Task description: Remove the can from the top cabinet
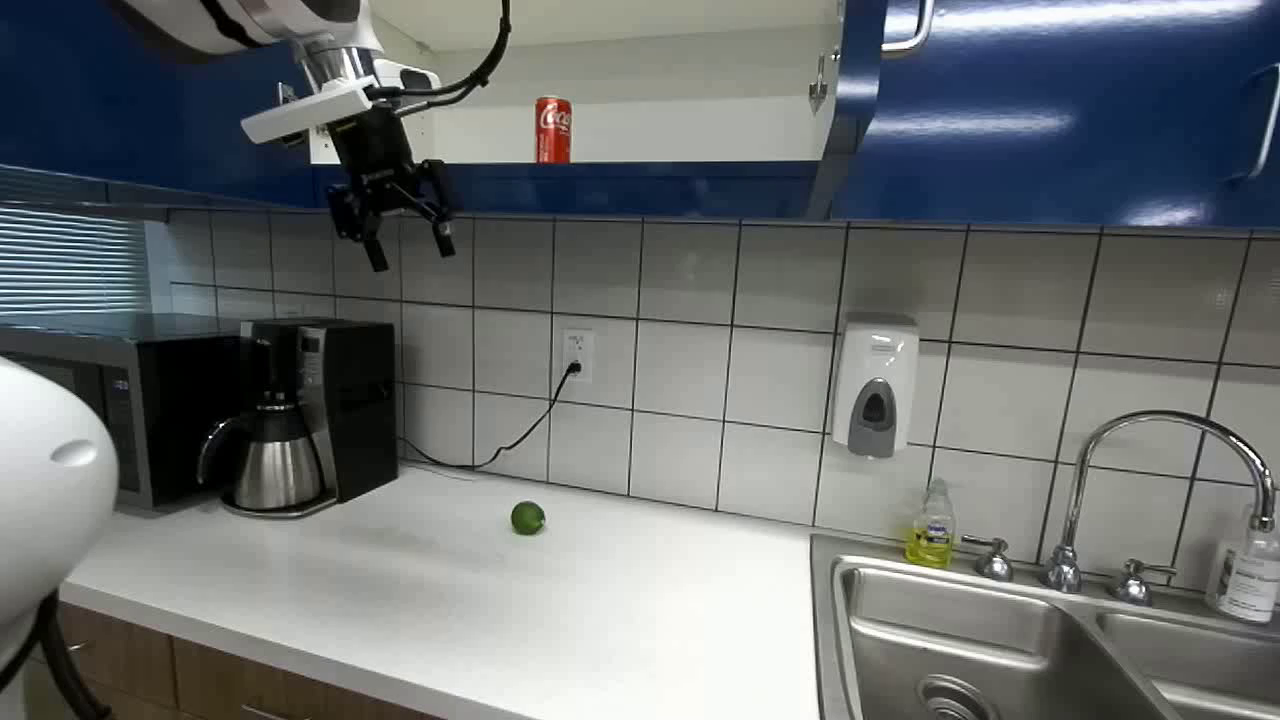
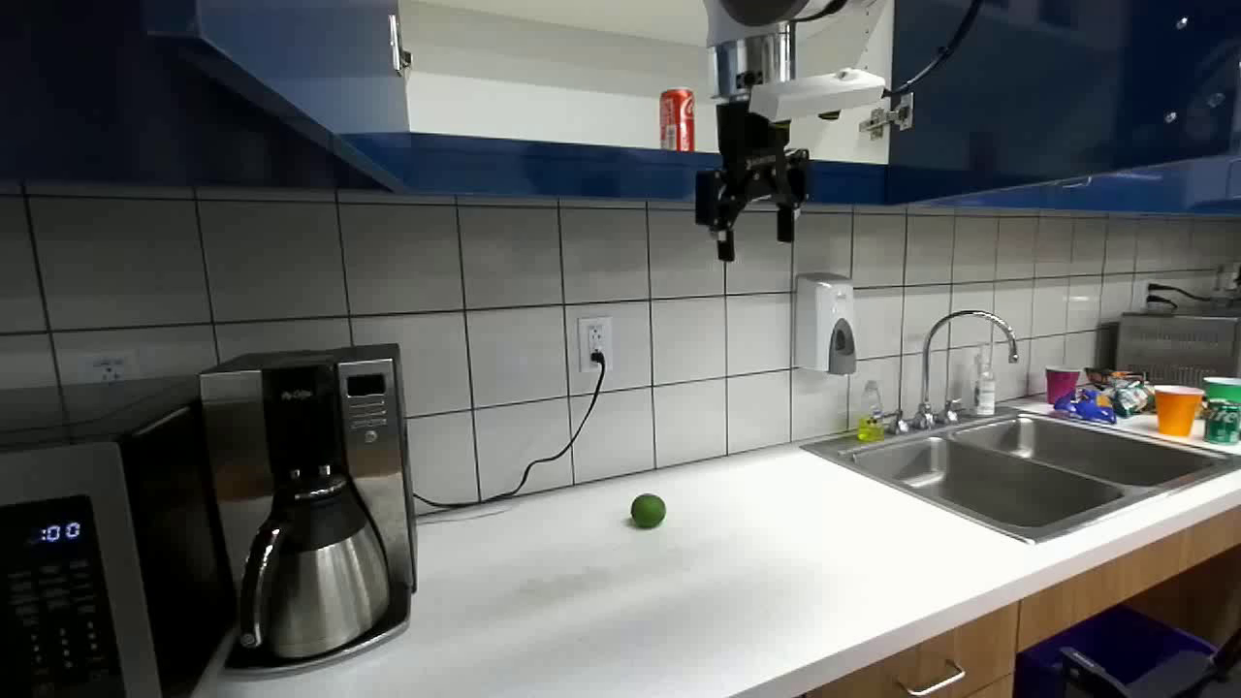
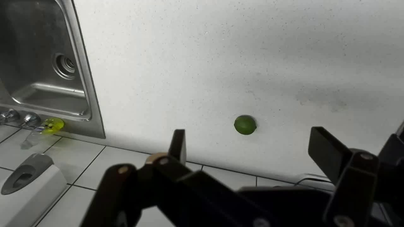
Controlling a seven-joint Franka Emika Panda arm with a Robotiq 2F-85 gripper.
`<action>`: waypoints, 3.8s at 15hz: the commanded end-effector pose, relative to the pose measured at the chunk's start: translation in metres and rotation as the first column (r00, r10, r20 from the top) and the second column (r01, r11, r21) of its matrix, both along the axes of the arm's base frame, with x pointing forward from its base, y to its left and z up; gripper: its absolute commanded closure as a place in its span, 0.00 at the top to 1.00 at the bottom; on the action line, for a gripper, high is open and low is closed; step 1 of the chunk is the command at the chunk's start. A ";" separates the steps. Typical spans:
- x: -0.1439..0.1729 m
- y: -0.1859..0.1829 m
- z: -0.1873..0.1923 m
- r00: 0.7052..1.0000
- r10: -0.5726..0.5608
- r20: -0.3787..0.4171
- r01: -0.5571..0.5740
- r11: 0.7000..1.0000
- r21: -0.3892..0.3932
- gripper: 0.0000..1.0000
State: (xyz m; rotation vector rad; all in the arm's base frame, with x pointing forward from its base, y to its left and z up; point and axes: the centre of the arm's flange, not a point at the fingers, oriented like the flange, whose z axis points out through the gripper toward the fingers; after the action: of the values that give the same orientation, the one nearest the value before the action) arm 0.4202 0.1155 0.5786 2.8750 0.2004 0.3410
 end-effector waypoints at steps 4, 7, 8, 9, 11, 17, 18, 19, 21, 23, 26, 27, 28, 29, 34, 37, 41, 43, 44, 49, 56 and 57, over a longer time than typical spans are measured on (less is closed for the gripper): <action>0.000 0.000 0.000 1.000 0.000 -0.001 0.000 1.000 0.000 1.00; 0.002 0.000 0.004 1.000 -0.003 0.009 0.003 1.000 -0.002 1.00; 0.004 0.000 0.009 1.000 -0.009 0.021 0.009 1.000 0.000 1.00; 0.006 0.000 0.014 0.999 -0.012 0.034 0.012 1.000 0.000 1.00; 0.010 -0.001 0.031 0.997 -0.024 0.072 0.024 1.000 0.011 1.00; 0.020 -0.003 0.090 0.979 -0.053 0.195 0.046 0.998 0.041 1.00; 0.020 -0.004 0.098 0.975 -0.061 0.214 0.051 0.997 0.049 1.00; 0.022 -0.006 0.107 0.970 -0.072 0.232 0.060 0.997 0.055 1.00; 0.025 -0.012 0.122 0.960 -0.092 0.263 0.077 0.995 0.067 1.00; 0.032 -0.020 0.138 0.950 -0.113 0.292 0.096 0.993 0.071 1.00; 0.041 -0.029 0.157 0.929 -0.134 0.345 0.116 0.991 0.073 1.00; 0.045 -0.031 0.163 0.923 -0.138 0.360 0.121 0.990 0.071 1.00; 0.050 -0.033 0.168 0.917 -0.138 0.375 0.120 0.990 0.070 1.00; 0.055 -0.034 0.173 0.909 -0.137 0.393 0.121 0.990 0.067 1.00; 0.081 -0.034 0.189 0.881 -0.146 0.450 0.134 0.989 0.058 1.00; 0.099 -0.036 0.193 0.871 -0.154 0.467 0.143 0.988 0.061 1.00; 0.122 -0.041 0.191 0.862 -0.184 0.473 0.164 0.983 0.084 1.00; 0.135 -0.043 0.189 0.858 -0.192 0.476 0.169 0.981 0.091 1.00; 0.142 -0.044 0.189 0.856 -0.195 0.478 0.173 0.981 0.091 1.00; 0.169 -0.041 0.186 0.843 -0.199 0.499 0.174 0.980 0.096 1.00; 0.194 -0.033 0.185 0.833 -0.191 0.519 0.163 0.982 0.099 1.00; 0.197 -0.032 0.185 0.832 -0.191 0.521 0.163 0.982 0.099 1.00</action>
State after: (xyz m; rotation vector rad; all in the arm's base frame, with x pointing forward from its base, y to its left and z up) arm 0.6010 0.0769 0.7533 2.7082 -0.1528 1.0506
